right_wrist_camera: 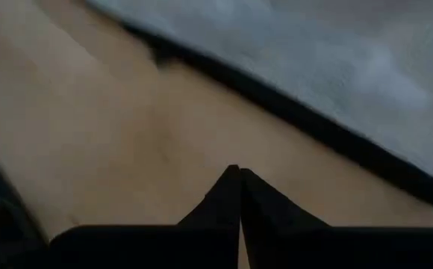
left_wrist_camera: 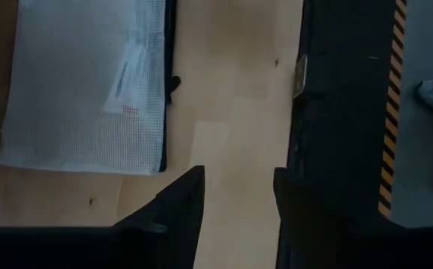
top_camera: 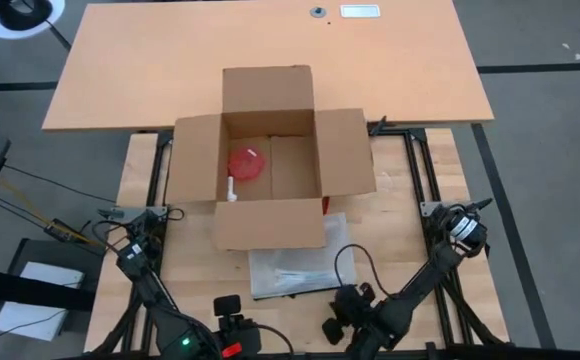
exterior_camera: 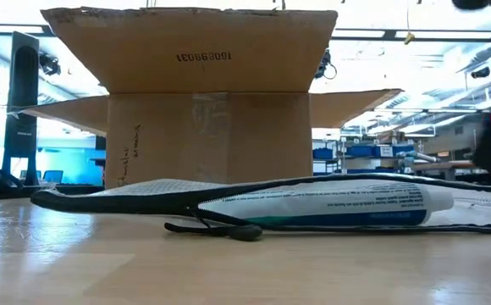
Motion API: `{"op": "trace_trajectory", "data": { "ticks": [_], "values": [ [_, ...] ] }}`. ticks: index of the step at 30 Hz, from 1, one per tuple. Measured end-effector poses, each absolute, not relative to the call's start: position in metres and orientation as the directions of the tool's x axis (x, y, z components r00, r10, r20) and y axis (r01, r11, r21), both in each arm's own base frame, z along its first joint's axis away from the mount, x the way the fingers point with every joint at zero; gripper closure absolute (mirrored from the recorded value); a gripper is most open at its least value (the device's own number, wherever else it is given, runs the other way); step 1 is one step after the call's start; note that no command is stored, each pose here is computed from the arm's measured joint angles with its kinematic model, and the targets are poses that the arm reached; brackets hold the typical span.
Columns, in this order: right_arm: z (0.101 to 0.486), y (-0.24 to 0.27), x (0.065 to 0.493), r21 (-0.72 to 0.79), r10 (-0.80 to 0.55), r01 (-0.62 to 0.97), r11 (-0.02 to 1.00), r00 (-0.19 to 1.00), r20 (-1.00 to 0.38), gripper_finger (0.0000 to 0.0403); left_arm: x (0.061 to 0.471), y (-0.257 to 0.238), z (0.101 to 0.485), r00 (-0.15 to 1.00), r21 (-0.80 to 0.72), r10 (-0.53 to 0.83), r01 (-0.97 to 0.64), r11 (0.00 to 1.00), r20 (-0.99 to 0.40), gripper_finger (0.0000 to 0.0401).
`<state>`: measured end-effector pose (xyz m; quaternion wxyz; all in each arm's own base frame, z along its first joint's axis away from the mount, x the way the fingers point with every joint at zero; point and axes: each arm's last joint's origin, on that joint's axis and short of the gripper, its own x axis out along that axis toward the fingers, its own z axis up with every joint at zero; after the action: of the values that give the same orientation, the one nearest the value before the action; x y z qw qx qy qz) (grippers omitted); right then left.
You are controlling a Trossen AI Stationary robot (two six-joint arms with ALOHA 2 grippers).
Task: Unpack boxes
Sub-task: Put the toothpaste into the white zip bag
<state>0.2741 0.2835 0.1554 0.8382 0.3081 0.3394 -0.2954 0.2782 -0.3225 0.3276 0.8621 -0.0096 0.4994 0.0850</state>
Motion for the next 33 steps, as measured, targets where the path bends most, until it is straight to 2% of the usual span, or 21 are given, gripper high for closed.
{"op": "trace_trajectory", "data": {
  "ticks": [5, 12, 15, 21, 30, 33],
  "values": [
    [0.143, 0.279, 0.277, 0.391, -0.347, 0.658, 0.644, 0.706, -0.617, 0.0392, 0.278, -0.322, 0.327, 0.482, 0.08, 0.146, -0.156, 0.985, -0.864, 0.0229],
    [0.123, 0.285, 0.284, 0.326, -0.277, 0.522, 0.788, 0.774, -0.57, 0.04, 0.278, -0.321, 0.327, 0.478, 0.078, 0.145, -0.157, 0.985, -0.866, 0.0229],
    [0.109, 0.284, 0.284, 0.268, -0.281, 0.522, 0.81, 0.746, -0.603, 0.04, 0.278, -0.321, 0.327, 0.474, 0.079, 0.146, -0.158, 0.984, -0.868, 0.0229],
    [0.098, 0.267, 0.296, 0.247, -0.374, 0.596, 0.764, 0.721, -0.583, 0.0401, 0.279, -0.319, 0.327, 0.471, 0.084, 0.152, -0.164, 0.983, -0.869, 0.0229],
    [0.095, 0.216, 0.327, 0.1, -0.541, 0.7, 0.707, 0.627, -0.561, 0.0401, 0.281, -0.317, 0.327, 0.467, 0.083, 0.156, -0.172, 0.982, -0.87, 0.0229],
    [0.093, 0.195, 0.337, 0.047, -0.559, 0.724, 0.688, 0.57, -0.602, 0.0401, 0.281, -0.317, 0.327, 0.468, 0.083, 0.156, -0.173, 0.981, -0.87, 0.0229]
  ]
}}
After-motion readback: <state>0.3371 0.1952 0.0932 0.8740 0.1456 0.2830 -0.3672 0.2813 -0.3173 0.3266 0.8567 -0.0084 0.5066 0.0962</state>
